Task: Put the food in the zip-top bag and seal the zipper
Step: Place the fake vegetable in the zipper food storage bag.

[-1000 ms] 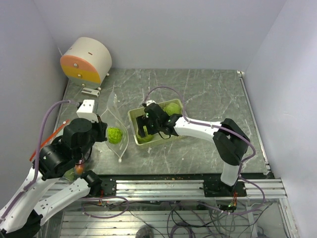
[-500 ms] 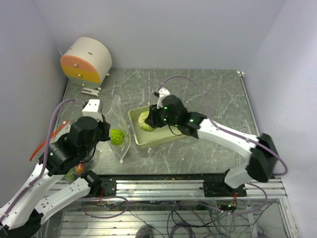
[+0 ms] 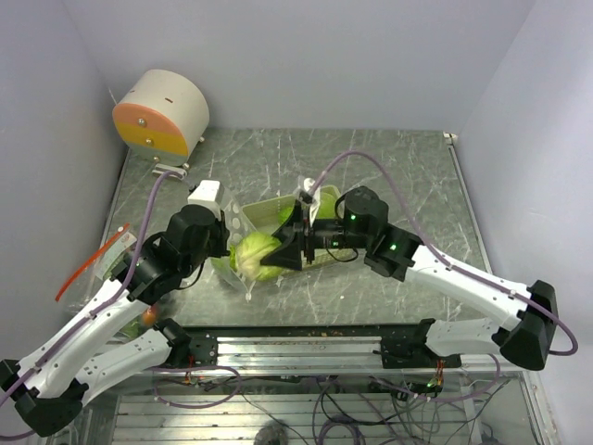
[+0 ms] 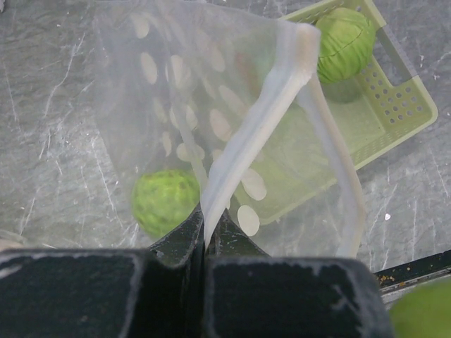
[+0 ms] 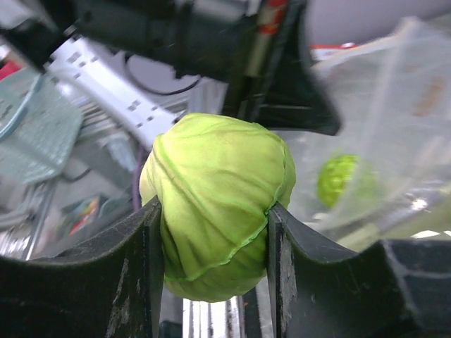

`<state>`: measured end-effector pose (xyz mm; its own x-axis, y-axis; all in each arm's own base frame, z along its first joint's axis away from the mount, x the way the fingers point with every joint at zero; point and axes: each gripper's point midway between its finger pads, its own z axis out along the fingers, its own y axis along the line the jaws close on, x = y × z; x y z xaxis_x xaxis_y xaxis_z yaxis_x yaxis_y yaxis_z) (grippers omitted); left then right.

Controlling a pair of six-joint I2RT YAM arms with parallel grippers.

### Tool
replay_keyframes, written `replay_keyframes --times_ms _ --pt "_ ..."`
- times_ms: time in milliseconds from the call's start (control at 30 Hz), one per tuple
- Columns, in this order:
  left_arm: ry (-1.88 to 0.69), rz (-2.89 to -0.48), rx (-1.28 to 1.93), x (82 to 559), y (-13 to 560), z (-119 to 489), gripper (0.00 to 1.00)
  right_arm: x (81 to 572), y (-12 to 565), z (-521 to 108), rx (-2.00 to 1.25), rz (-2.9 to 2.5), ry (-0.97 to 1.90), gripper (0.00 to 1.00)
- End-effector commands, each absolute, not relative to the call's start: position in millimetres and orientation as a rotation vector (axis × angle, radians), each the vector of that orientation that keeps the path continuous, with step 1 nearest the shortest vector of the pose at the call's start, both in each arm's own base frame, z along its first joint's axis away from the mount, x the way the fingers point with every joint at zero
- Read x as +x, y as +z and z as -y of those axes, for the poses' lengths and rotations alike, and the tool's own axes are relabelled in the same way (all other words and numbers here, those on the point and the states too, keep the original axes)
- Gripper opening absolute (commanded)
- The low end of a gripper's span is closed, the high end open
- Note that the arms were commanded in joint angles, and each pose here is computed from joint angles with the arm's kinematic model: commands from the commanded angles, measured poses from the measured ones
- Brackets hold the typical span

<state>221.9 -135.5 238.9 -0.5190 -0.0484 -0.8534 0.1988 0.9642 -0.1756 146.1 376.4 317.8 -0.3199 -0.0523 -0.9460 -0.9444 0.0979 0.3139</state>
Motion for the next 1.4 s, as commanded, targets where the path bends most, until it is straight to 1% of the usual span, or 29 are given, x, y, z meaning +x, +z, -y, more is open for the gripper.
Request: replay_keyframes --times_ms 0,167,367,633,700,767,800,833,867,900,933,1000,1033,1367 --pt "-0.362 -2.037 0.110 227.3 258.9 144.7 0.07 116.1 320.2 -388.1 -1.180 -1.402 1.481 0.18" --pt "-0.372 -2.036 0.115 223.8 263.1 143.5 0.07 150.6 292.4 -401.3 -1.065 -1.555 1.357 0.17" --pt "-0.405 -2.029 0.116 215.4 268.3 141.1 0.07 198.1 273.2 -406.9 -0.878 -1.706 1.160 0.15" --pt "-0.497 -2.032 0.112 207.3 263.0 149.7 0.07 251.9 270.5 -409.6 -0.598 -1.809 0.913 0.13" --pt "-0.547 -2.035 0.128 206.7 260.6 159.6 0.07 259.0 269.6 -417.5 -0.577 -1.824 0.825 0.15" --pt "-0.588 -2.036 0.138 206.2 260.1 167.3 0.07 261.2 267.1 -428.1 -0.564 -1.832 0.776 0.24" --pt "-0.602 -2.034 0.142 206.2 260.7 170.0 0.07 261.4 267.1 -431.9 -0.554 -1.833 0.765 0.30" --pt "-0.609 -2.032 0.143 206.1 261.2 171.0 0.07 261.6 266.7 -435.0 -0.541 -1.835 0.761 0.41" --pt "-0.610 -2.032 0.143 206.0 261.2 171.1 0.07 261.9 265.6 -437.2 -0.531 -1.838 0.760 0.47" --pt "-0.607 -2.031 0.141 205.8 261.1 170.3 0.07 261.6 265.3 -439.0 -0.529 -1.838 0.763 0.56" --pt "-0.602 -2.030 0.138 205.5 261.3 168.7 0.07 259.7 264.4 -440.9 -0.535 -1.836 0.764 0.67" --pt "-0.582 -2.033 0.131 205.1 259.8 164.5 0.07 256.7 264.5 -440.3 -0.552 -1.827 0.762 0.91" --pt "-0.570 -2.035 0.128 204.9 258.5 162.2 0.07 254.8 265.5 -439.1 -0.562 -1.821 0.764 0.99" --pt "-0.444 -2.038 0.053 210.6 250.6 139.9 0.07 228.5 296.6 -406.5 -0.610 -1.722 0.826 1.00"
